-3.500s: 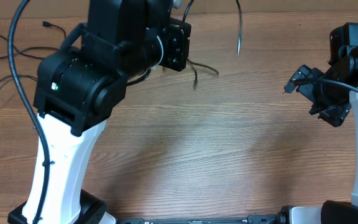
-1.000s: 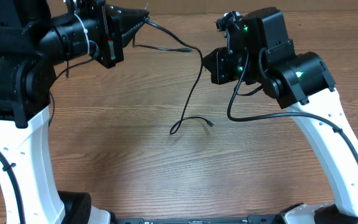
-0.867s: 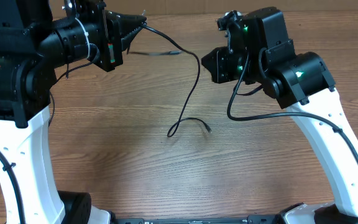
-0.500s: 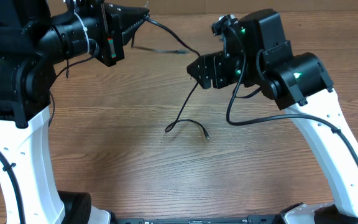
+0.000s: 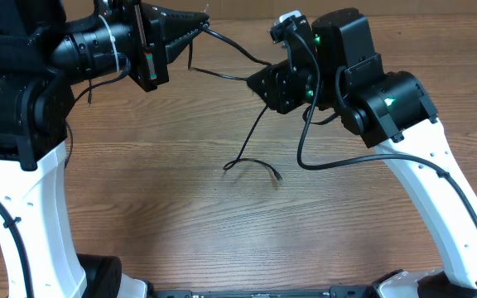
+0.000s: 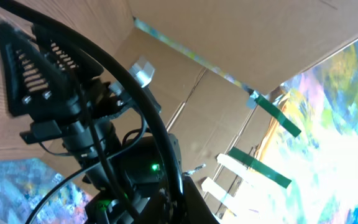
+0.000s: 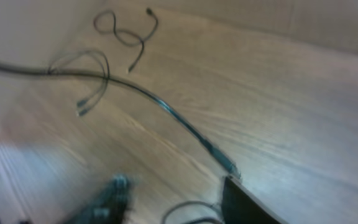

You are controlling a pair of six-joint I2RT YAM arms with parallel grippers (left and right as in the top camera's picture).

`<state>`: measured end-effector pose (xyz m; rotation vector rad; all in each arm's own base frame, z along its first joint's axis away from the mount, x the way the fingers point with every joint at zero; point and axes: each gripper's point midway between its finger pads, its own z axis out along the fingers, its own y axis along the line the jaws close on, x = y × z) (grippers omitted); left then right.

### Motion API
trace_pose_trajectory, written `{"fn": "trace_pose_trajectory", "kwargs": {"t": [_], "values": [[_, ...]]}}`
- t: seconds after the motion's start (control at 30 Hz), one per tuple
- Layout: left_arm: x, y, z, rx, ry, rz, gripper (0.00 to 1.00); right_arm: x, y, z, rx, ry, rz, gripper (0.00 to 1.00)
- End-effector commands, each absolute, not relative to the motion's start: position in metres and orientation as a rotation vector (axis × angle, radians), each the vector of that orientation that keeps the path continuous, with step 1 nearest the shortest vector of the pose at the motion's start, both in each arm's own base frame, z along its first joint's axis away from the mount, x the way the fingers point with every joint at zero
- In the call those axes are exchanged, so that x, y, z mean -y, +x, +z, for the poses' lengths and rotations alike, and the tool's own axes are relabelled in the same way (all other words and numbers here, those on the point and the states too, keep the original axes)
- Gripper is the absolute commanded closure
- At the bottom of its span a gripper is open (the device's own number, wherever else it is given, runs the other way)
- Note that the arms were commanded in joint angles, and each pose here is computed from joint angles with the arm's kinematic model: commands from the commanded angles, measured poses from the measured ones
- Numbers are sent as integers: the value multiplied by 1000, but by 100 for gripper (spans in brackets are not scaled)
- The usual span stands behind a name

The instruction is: Untangle cables

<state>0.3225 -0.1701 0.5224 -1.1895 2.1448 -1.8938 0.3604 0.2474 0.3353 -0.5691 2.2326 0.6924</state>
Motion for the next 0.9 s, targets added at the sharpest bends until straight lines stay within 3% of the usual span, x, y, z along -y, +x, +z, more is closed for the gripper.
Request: {"fn": "trace_pose_trajectory", "kwargs": {"t": [0.0,0.13,0.37,0.43,0.6,0.77,0.87], "values": [[170,313,531,-2146,-1152,-1932,96,-249,361,334,-2240,-550,699,77],[163,322,527,-2098,-1198,-1871,96,-246,358,328,-2278,-529,697,96],[126,351,509,-1968,-1259,-1578,93,-238,349,315,-2400,-390,717,96],[103,362,496,-1940,-1219,-1354,84,-243,343,315,-2432,-339,791,96],[38,364,452,-1958,-1221,-754,50,-264,320,324,-2491,-265,1070,96],[21,352,416,-2137,-1125,-467,39,-264,312,320,-2616,53,1180,96],[31,348,402,-2292,-945,-428,34,-270,304,325,-2638,93,1279,96]]}}
